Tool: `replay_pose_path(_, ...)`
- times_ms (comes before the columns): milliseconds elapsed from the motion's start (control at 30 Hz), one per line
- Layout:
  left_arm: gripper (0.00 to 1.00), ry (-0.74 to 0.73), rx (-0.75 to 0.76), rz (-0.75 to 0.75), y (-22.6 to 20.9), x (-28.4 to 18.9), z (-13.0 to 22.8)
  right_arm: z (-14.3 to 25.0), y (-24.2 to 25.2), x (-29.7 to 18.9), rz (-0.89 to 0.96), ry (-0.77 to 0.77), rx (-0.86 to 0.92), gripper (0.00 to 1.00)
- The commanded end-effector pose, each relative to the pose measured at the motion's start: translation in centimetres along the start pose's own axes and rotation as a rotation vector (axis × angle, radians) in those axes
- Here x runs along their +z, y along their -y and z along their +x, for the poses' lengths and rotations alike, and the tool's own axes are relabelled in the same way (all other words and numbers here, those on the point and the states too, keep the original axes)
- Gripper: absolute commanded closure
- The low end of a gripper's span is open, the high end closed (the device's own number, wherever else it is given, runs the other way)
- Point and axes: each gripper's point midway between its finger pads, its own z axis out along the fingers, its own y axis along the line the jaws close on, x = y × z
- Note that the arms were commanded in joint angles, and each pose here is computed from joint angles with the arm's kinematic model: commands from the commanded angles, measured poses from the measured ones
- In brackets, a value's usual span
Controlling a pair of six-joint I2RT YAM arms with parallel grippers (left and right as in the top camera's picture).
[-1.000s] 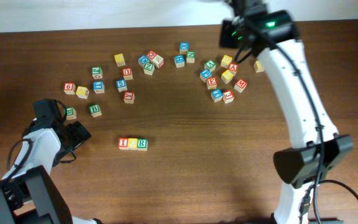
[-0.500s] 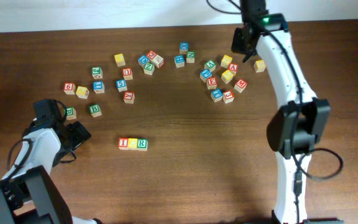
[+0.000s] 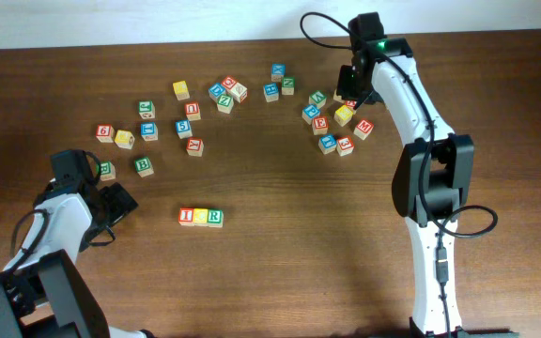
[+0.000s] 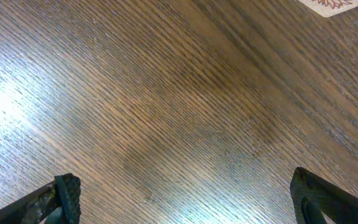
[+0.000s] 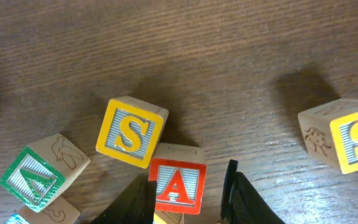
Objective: Spell out ICRA
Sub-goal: 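Move the right gripper over the red A block in the cluster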
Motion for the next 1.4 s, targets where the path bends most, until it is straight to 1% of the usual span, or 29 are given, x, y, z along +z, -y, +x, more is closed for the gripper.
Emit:
replay_pose_path(0,0.01,0.006,-0.007,-0.007,-0.3,-0.1,0.0,0.9,0.0,1.0,-0.002,-0.035,-0.002,0.69)
replay_pose_path(167,0.01,0.006,-0.007,-0.007,-0.3,-0.1,0.0,1.1,0.0,1.4,0.0,-0.04,-0.002,0.65)
replay_pose_path(300,0.01,0.006,-0.007,-0.007,-0.3,-0.1,0.0,1.3,-0.2,1.4,-0.004,-0.045,-0.007,0.6)
replay_pose_path(567,0.01,0.006,-0.007,-0.007,-0.3,-0.1,0.0,1.9,-1.0,2.1,-0.005,-0.056,-0.022,0.58)
replay_pose_path(733,0.01,0.006,-0.007,-0.007,-0.3,-0.1,0.0,2.6,-1.0,3.6,0.003,-0.08,-0.026,0.58)
replay_pose_path(900,0.01,0.006,-0.007,-0.007,-0.3,-0.1,0.0,2.2,-0.2,3.7,0.046,-0.061,-0.027,0.59)
replay_pose_path(933,0.01,0.006,-0.007,-0.007,-0.3,-0.1,0.0,2.1,0.0,3.7,0.062,-0.055,-0.027,0.59)
replay_pose_path(967,0.01,0.006,-0.007,-0.007,-0.3,-0.1,0.0,2.0,0.4,3.6,0.081,-0.049,-0.028,0.64)
replay_pose_path(1033,0.01,0.006,-0.007,-0.007,-0.3,-0.1,0.0,1.9,0.6,3.6,0.095,-0.043,-0.028,0.66)
replay_pose_path(1133,0.01,0.006,-0.007,-0.007,-0.3,-0.1,0.0,1.5,0.4,3.3,0.09,-0.031,-0.028,0.65)
replay_pose_path(1167,0.0,0.006,-0.007,-0.007,-0.3,-0.1,0.0,1.4,0.4,3.2,0.088,-0.027,-0.028,0.64)
replay_pose_path(1200,0.01,0.006,-0.007,-0.007,-0.3,-0.1,0.0,1.2,0.3,3.2,0.086,-0.021,-0.029,0.61)
replay_pose_path(1300,0.01,0.006,-0.007,-0.007,-0.3,-0.1,0.0,0.8,0.2,3.2,0.08,-0.006,-0.073,0.59)
replay_pose_path(1333,0.01,0.006,-0.007,-0.007,-0.3,-0.1,0.0,0.7,0.1,3.2,0.079,-0.004,-0.077,0.61)
replay_pose_path(1367,0.01,0.006,-0.007,-0.007,-0.3,-0.1,0.0,0.7,0.1,3.2,0.078,-0.003,-0.076,0.67)
